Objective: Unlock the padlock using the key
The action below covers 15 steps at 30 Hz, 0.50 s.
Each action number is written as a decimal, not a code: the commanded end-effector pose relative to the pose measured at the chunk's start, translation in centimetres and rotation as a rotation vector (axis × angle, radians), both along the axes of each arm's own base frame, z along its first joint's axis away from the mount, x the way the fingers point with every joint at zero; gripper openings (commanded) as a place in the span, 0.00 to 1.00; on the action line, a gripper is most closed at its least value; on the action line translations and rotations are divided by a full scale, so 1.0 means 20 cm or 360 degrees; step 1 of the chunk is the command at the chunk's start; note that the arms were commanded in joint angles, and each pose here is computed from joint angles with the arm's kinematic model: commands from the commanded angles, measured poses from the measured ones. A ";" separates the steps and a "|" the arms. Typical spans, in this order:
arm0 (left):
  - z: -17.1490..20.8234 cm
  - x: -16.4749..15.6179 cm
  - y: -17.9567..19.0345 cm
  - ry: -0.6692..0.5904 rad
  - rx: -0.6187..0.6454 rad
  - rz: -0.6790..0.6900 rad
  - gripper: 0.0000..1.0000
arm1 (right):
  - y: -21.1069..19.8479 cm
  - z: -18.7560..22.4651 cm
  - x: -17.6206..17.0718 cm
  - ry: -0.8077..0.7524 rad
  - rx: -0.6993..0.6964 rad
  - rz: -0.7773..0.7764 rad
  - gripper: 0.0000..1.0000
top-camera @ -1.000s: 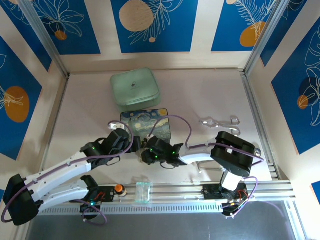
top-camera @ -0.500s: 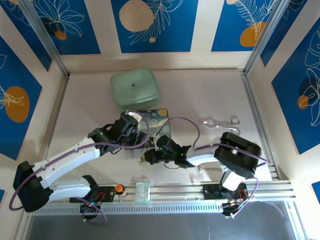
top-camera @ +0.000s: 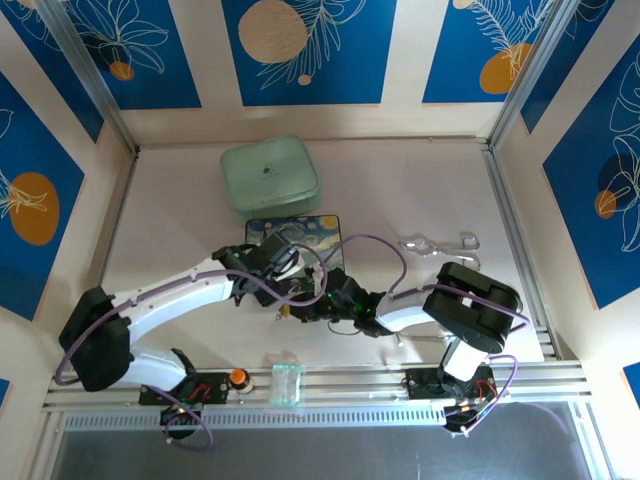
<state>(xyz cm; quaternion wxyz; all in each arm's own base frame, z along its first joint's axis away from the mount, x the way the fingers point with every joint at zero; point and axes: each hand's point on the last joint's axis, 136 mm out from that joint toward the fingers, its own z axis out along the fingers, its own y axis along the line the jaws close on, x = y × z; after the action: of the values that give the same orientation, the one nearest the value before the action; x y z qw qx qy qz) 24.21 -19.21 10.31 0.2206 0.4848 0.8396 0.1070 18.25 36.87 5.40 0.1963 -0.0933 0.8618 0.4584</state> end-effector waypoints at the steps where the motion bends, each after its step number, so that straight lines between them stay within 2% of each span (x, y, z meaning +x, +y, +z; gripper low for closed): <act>1: -0.02 0.06 -0.04 -0.0065 0.0059 -0.0054 0.74 | -0.32 -0.43 -0.11 0.0447 -0.0453 -0.0243 0.05; 6: -0.11 0.09 -0.09 -0.0036 0.0069 -0.0067 0.63 | -0.41 -0.48 -0.12 0.0523 -0.0513 -0.0342 0.05; 11: -0.18 0.07 -0.03 0.0027 0.0194 -0.0059 0.54 | -0.49 -0.49 -0.14 0.0574 -0.0617 -0.0406 0.05; 15: -0.21 0.05 -0.04 0.0072 0.0193 -0.0048 0.52 | -0.55 -0.49 -0.15 0.0592 -0.0645 -0.0436 0.05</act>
<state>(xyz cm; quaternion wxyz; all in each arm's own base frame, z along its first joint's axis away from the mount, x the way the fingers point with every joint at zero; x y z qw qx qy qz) 26.80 -20.87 8.72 0.2319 0.4931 0.8261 0.1435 19.23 34.66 5.30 0.1990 -0.0360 0.8763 0.4374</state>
